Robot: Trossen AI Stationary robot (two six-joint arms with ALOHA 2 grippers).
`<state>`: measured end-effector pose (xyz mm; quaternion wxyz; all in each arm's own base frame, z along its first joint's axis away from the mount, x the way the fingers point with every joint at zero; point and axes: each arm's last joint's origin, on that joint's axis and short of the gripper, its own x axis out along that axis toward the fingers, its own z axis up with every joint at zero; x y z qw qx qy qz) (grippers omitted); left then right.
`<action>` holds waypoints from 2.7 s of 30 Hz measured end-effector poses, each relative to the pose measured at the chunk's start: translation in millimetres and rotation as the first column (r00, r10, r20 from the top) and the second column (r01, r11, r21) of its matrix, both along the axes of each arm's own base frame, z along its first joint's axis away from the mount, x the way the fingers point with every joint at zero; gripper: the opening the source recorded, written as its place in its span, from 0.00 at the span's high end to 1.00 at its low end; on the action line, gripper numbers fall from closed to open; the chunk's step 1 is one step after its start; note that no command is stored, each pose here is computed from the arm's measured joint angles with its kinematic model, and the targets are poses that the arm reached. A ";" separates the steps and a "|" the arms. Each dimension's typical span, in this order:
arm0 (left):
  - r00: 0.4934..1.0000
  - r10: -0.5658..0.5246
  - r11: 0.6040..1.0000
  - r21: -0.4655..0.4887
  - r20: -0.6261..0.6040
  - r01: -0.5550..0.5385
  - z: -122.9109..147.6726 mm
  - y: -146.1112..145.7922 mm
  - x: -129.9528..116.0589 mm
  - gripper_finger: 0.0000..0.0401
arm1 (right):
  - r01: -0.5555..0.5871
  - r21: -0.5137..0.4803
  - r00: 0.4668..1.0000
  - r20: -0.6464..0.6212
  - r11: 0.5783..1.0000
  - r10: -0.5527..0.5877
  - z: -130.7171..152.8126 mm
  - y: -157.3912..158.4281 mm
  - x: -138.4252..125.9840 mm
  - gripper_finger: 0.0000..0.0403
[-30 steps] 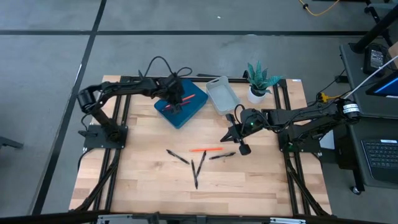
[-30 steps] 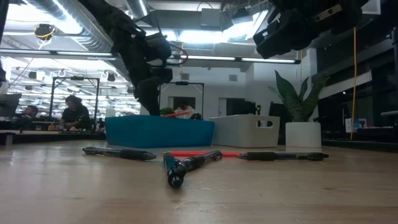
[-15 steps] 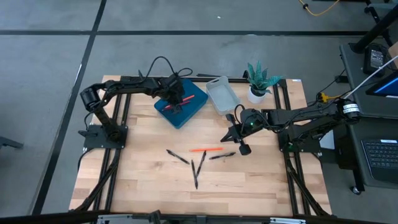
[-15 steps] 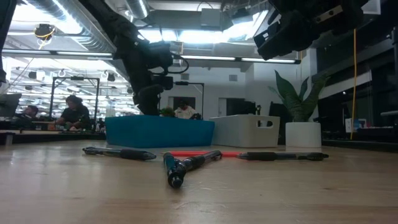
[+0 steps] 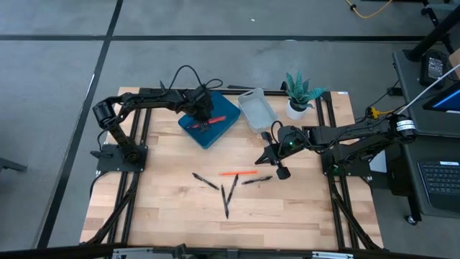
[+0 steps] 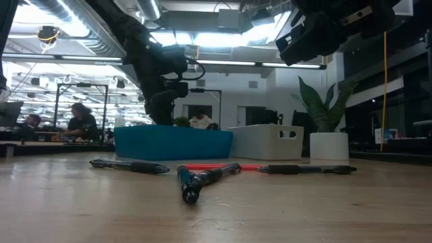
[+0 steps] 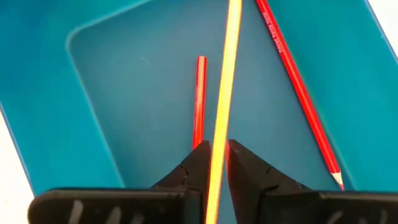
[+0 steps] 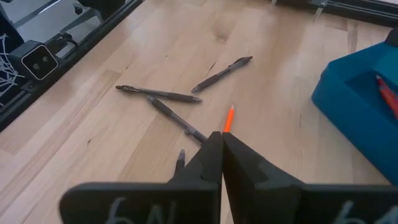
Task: Sort pens & pencils
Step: Put the orange pencil into the blue bin
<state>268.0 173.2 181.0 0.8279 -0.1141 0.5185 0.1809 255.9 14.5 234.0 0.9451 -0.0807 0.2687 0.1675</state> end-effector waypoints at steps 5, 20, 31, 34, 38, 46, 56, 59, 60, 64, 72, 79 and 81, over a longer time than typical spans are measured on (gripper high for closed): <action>1.000 0.000 1.000 0.002 0.002 0.000 0.2 0.1 0.1 0.88 | 0.000 0.001 1.000 0.000 1.000 0.000 0.0 0.0 0.0 0.97; 0.986 -0.120 0.990 -0.057 0.118 0.127 19.1 -11.9 17.5 0.89 | 0.001 0.002 1.000 0.000 1.000 -0.001 0.0 0.0 0.0 0.97; 0.921 -0.293 0.956 0.046 0.257 0.291 81.0 -40.7 44.3 0.88 | 0.014 0.023 1.000 -0.009 1.000 -0.014 -0.1 0.0 -0.1 0.97; 0.857 -0.368 0.929 0.119 0.361 0.349 94.4 -56.8 50.9 0.88 | 0.015 0.023 1.000 -0.015 1.000 -0.014 -0.5 0.0 -0.4 0.97; 0.763 -0.483 0.876 0.236 0.429 0.421 105.8 -80.9 53.8 0.88 | 0.025 0.041 0.999 -0.031 0.999 -0.024 -1.3 0.6 -0.9 0.97; 0.671 -0.576 0.817 0.311 0.467 0.485 82.6 -112.9 53.6 0.88 | -0.001 0.062 1.000 -0.027 0.998 0.003 -0.1 8.8 -1.4 0.97; 0.574 -0.568 0.822 0.371 0.590 0.432 41.7 -132.5 27.7 0.88 | -0.096 0.057 0.982 0.170 0.994 0.085 14.0 25.3 -32.3 0.97; 0.552 -0.565 0.824 0.379 0.614 0.422 37.9 -142.7 14.3 0.88 | -0.062 0.086 0.969 0.242 0.994 0.040 4.9 21.4 -53.8 0.97; 0.544 -0.565 0.823 0.376 0.621 0.426 37.3 -146.1 11.3 0.88 | -0.038 0.089 0.965 0.261 0.995 0.013 0.1 19.6 -61.0 0.97; 0.507 -0.602 0.792 0.385 0.617 0.474 33.9 -161.3 2.0 0.88 | 0.003 0.109 0.941 0.337 0.994 -0.039 -16.8 15.9 -82.6 0.97; 0.459 -0.636 0.756 0.381 0.620 0.533 32.2 -186.0 0.8 0.88 | 0.013 0.191 0.925 0.372 0.981 -0.085 -44.7 13.2 -99.7 0.97; 0.524 -0.573 0.812 0.353 0.630 0.465 31.2 -187.9 2.8 0.88 | 0.018 0.191 0.932 0.352 0.981 -0.085 -48.9 13.1 -100.3 0.97; 0.545 -0.553 0.826 0.326 0.630 0.460 28.5 -186.6 6.5 0.88 | 0.018 0.191 0.932 0.353 0.982 -0.085 -48.9 13.1 -100.2 0.97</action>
